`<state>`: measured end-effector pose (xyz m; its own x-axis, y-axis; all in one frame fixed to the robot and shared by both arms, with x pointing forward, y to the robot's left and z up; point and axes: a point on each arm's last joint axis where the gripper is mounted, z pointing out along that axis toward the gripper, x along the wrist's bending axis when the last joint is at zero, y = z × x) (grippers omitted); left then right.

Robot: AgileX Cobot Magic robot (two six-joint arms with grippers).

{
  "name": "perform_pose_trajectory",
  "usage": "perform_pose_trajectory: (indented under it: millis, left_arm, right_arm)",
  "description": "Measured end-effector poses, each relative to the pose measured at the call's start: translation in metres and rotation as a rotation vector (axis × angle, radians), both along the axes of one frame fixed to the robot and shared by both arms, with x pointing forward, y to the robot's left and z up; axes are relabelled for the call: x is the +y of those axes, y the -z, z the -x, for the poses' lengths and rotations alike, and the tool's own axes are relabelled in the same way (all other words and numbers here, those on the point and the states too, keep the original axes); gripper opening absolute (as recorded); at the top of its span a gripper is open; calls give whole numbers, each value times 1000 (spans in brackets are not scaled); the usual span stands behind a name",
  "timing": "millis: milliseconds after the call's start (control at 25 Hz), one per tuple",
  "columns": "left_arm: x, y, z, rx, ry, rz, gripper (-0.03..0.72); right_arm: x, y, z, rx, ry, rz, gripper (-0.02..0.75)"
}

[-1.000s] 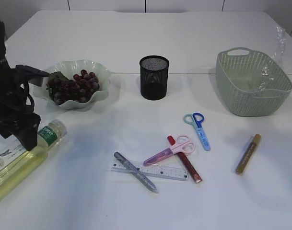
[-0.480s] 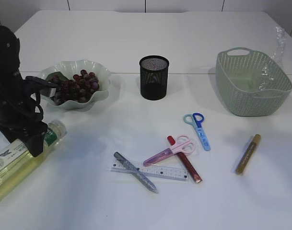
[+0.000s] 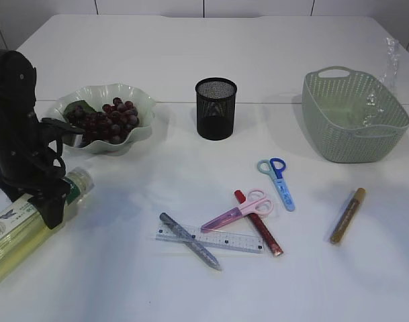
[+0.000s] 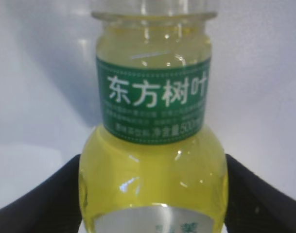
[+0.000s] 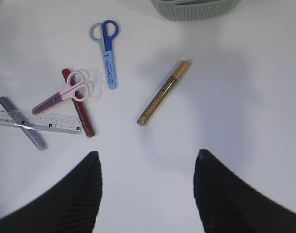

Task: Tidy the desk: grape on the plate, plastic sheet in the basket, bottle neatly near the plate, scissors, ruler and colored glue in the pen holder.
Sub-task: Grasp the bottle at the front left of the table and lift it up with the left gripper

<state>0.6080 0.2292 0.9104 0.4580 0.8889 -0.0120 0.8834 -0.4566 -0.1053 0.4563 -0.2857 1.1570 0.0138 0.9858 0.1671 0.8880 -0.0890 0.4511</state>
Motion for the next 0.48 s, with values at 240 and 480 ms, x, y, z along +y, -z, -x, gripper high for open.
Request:
perform_pose_trajectory:
  millis: [240,480]
  left_arm:
    - [0,6,-1,7,4,-6,572]
    - [1,6,-1,5,9,-14,480]
  right_arm:
    - [0,0,0,0,-1,0,453]
    - [0,0,0,0,-1,0,453]
